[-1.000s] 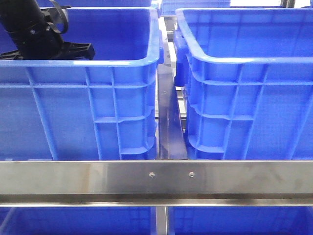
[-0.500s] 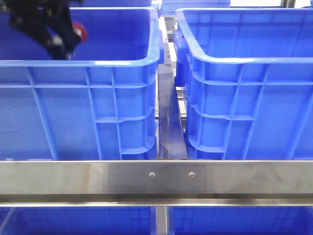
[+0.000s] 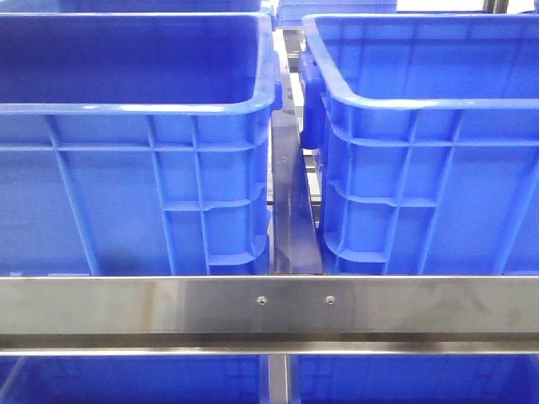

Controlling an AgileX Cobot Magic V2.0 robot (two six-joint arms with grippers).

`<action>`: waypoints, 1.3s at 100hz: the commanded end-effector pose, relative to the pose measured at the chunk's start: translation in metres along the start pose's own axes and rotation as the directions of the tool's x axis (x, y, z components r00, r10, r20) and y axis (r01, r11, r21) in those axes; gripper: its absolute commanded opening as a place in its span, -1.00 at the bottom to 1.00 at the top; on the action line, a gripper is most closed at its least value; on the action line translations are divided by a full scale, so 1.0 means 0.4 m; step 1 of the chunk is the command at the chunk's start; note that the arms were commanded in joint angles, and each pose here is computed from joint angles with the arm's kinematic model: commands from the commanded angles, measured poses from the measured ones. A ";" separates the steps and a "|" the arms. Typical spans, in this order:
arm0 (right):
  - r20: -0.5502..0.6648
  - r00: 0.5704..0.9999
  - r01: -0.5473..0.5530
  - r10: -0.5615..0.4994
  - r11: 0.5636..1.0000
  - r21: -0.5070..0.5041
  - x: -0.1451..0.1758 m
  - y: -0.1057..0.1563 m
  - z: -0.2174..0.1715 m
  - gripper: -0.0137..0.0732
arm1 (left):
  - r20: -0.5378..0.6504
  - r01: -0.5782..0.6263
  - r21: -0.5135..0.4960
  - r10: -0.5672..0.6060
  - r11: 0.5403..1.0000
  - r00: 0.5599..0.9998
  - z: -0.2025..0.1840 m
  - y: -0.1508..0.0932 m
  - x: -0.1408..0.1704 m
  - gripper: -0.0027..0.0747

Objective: Pick red and yellow buttons and place in box

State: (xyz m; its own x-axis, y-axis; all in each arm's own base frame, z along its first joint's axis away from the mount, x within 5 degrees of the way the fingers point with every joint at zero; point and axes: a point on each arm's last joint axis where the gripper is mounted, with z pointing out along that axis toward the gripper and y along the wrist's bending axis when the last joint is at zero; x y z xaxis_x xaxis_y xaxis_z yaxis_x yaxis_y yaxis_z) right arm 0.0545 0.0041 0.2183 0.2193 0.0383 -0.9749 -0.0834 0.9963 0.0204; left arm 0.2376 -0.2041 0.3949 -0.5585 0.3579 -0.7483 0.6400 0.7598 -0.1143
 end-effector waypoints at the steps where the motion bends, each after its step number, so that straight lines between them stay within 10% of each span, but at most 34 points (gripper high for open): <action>1: 0.156 0.988 0.008 -0.008 1.000 0.002 -0.047 0.000 -0.008 -0.84 | 0.113 -0.044 0.054 0.037 0.998 0.993 -0.054 -0.051 -0.028 -0.98; 56: -0.104 0.988 -0.115 0.110 0.993 -0.040 -0.323 0.019 0.034 -0.84 | 0.104 -0.082 0.094 0.072 0.992 0.992 -0.053 -0.092 -0.021 -0.98; 102: -0.437 0.870 -0.281 0.227 0.958 -0.062 -0.416 0.052 0.196 -0.82 | 0.097 -0.082 0.094 0.073 0.992 0.993 -0.053 -0.092 -0.019 -0.98; 130: -0.510 0.764 -0.489 0.395 0.871 -0.057 -0.398 0.078 0.235 0.28 | 0.097 -0.082 0.094 0.073 0.992 0.993 -0.053 -0.092 -0.019 -0.98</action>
State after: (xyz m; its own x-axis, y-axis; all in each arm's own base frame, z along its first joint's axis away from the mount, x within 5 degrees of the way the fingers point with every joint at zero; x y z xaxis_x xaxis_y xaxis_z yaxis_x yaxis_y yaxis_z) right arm 0.1029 0.0335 0.3791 -0.4100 0.2925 -0.8639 -0.2112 0.8910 0.4019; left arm 0.2142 -0.2266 0.3932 -0.5226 0.4339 -0.7339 0.7194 0.6864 -0.1064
